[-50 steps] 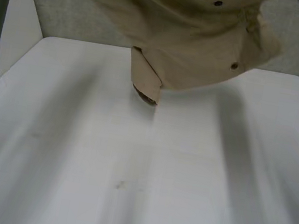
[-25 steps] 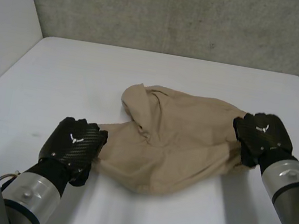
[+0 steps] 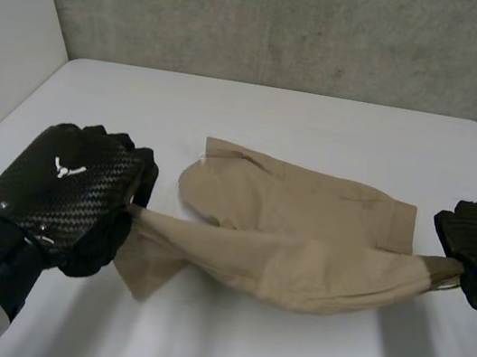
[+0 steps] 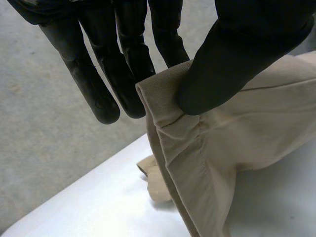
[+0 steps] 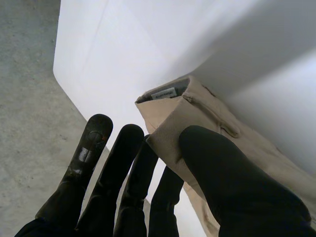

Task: Fold the shorts.

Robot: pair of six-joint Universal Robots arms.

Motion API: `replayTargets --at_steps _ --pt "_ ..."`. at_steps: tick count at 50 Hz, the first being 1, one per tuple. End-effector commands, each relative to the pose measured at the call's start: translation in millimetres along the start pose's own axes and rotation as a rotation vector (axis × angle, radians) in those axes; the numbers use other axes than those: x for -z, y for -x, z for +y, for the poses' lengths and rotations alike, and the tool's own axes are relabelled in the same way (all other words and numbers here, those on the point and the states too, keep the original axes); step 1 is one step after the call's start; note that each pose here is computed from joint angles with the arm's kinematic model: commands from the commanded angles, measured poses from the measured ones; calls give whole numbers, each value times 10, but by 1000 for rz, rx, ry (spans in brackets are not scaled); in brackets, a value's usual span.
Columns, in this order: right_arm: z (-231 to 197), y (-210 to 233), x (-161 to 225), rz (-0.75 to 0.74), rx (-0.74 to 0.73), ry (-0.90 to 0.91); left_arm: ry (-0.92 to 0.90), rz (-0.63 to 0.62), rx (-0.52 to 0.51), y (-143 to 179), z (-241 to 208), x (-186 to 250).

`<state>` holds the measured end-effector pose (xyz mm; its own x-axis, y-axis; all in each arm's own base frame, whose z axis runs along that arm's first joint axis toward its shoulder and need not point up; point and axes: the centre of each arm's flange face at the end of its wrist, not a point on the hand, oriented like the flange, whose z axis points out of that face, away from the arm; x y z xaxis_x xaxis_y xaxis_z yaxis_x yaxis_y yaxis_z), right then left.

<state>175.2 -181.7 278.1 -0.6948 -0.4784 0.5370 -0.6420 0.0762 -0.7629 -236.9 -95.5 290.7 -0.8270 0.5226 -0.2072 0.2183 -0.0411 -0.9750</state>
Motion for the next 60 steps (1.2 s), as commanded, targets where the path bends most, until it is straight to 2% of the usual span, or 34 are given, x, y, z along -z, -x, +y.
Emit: replayTargets --at_steps 1,9,13,20,26,30,41,45,51,60 --pt "149 89 -162 -94 -37 3 142 61 -22 -132 356 -159" --pt "478 266 -650 -153 -58 78 280 55 -36 -186 729 -574" --pt "561 287 -734 -144 -67 122 333 24 -33 -124 893 -830" --pt "587 255 -771 -131 -124 134 336 12 -28 -103 916 -962" --pt "535 200 -823 -102 -124 91 267 1 -27 -94 801 -1065" --pt "462 109 -963 -55 -114 28 178 -12 -28 -101 682 -1282" --pt "373 -241 -1680 146 -141 -113 32 -61 -80 -89 594 -2312" --pt "287 -228 -1950 189 -119 -152 -1 -101 -102 38 690 -2660" --pt "342 -174 -2322 209 -97 -165 -61 -108 -121 38 811 -2991" --pt "520 -44 -2878 293 67 -186 -95 -105 -202 50 1197 -3371"
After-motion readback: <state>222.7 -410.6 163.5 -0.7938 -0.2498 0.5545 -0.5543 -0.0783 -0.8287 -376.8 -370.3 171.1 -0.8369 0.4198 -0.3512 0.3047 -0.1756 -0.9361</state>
